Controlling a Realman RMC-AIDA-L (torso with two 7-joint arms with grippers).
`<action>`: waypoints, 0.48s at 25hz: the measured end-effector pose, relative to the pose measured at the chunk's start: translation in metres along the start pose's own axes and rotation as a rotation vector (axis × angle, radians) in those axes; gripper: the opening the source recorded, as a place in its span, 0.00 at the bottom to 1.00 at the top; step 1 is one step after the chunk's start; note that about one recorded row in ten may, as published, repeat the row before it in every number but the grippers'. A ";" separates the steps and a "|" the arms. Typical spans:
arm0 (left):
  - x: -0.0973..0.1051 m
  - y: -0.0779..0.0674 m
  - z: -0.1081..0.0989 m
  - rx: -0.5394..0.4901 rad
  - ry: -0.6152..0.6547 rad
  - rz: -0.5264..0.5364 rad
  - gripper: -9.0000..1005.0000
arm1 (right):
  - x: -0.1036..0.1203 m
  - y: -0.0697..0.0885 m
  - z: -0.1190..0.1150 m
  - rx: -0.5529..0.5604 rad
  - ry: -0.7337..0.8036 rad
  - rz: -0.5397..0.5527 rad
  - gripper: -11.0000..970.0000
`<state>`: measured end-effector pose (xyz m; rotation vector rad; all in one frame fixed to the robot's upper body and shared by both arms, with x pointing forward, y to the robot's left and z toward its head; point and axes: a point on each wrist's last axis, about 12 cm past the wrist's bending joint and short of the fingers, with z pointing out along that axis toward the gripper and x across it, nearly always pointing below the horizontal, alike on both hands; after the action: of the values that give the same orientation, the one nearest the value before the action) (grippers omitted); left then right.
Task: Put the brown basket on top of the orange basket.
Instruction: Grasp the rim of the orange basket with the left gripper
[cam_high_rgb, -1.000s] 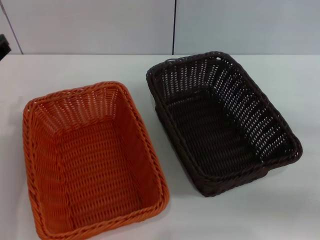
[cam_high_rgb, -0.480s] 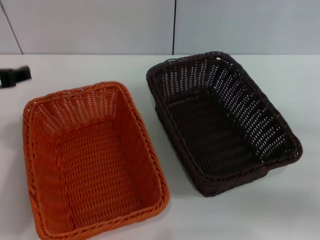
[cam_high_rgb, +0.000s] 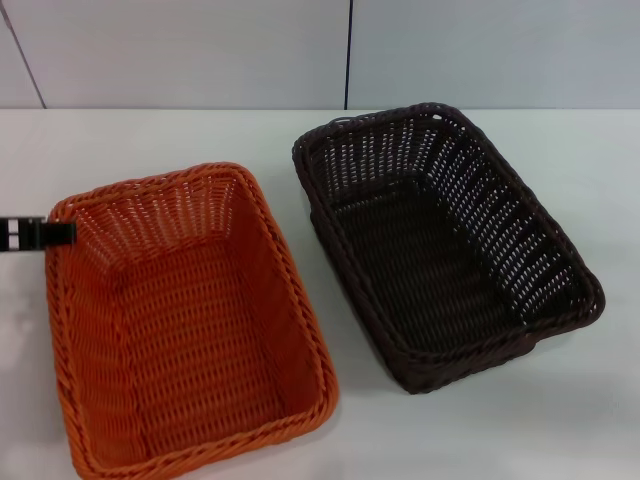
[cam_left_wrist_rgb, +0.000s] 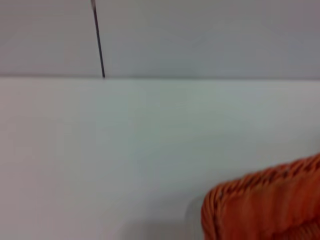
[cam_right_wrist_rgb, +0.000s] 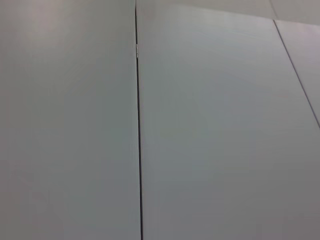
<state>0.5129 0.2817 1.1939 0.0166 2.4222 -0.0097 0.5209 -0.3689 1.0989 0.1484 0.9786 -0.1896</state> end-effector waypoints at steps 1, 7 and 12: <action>0.001 0.000 0.001 0.000 0.009 0.000 0.78 | 0.000 0.000 0.000 0.000 0.000 0.000 0.67; 0.009 0.001 0.006 -0.001 0.071 -0.005 0.78 | 0.000 0.001 0.003 -0.007 -0.003 0.001 0.67; 0.015 -0.001 0.011 0.020 0.107 -0.023 0.78 | 0.000 0.001 0.003 -0.008 -0.005 0.001 0.67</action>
<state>0.5093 0.2805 1.1759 -0.0013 2.5295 -0.0448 0.5236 -0.3683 1.1008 0.1409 0.9746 -0.1848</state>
